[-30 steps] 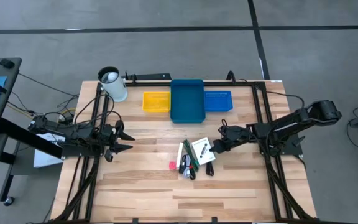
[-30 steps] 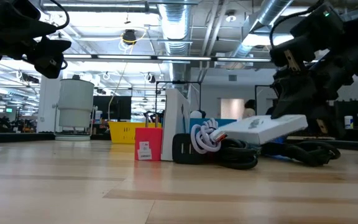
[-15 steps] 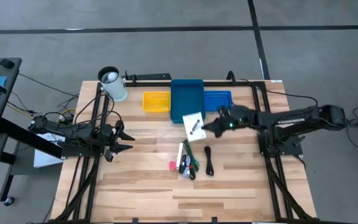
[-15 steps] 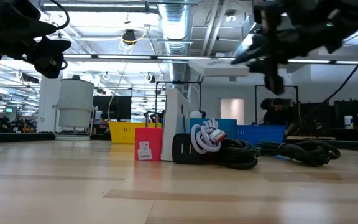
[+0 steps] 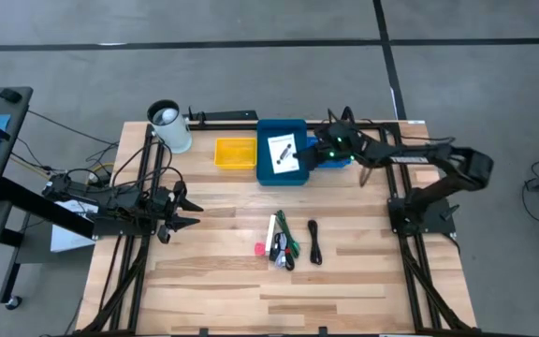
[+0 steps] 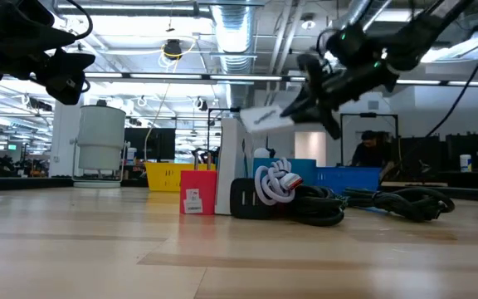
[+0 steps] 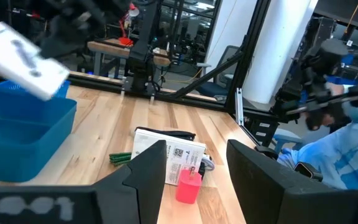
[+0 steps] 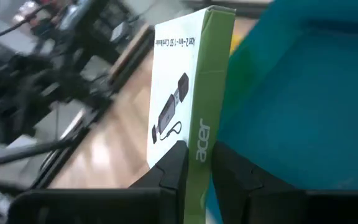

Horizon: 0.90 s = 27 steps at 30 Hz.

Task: Pick and place items into bin
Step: Put the white card reader box into the large blue bin

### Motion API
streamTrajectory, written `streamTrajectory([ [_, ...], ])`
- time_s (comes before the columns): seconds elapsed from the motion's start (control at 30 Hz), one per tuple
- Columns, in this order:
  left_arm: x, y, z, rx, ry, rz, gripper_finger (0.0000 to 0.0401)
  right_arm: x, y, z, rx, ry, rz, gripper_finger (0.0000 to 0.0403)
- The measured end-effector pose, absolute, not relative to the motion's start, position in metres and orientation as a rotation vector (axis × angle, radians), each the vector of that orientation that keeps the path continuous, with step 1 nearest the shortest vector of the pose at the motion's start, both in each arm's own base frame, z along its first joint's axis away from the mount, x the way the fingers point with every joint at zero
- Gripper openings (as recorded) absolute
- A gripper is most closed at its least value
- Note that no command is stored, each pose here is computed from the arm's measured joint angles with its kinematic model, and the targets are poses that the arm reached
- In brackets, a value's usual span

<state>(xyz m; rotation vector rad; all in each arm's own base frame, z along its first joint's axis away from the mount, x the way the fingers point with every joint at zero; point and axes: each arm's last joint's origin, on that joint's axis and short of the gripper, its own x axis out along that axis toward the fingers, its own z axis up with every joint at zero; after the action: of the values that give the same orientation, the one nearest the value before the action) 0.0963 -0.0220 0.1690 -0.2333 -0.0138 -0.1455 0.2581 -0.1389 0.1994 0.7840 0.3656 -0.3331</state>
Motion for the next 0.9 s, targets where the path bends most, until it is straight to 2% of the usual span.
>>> streamTrajectory([
  [0.23,0.096,-0.022,0.169,-0.233,-0.014,-0.145,0.0159,0.256,-0.174,0.166,0.841,0.364,-0.441,0.0053],
  [0.43,0.096,-0.022,0.169,-0.233,-0.014,-0.145,0.0159,0.253,-0.184,0.155,0.867,0.365,-0.476,0.0060],
  [0.9,0.096,-0.022,0.169,-0.233,-0.014,-0.144,0.0159,0.254,-0.183,0.157,0.858,0.365,-0.449,0.0126],
])
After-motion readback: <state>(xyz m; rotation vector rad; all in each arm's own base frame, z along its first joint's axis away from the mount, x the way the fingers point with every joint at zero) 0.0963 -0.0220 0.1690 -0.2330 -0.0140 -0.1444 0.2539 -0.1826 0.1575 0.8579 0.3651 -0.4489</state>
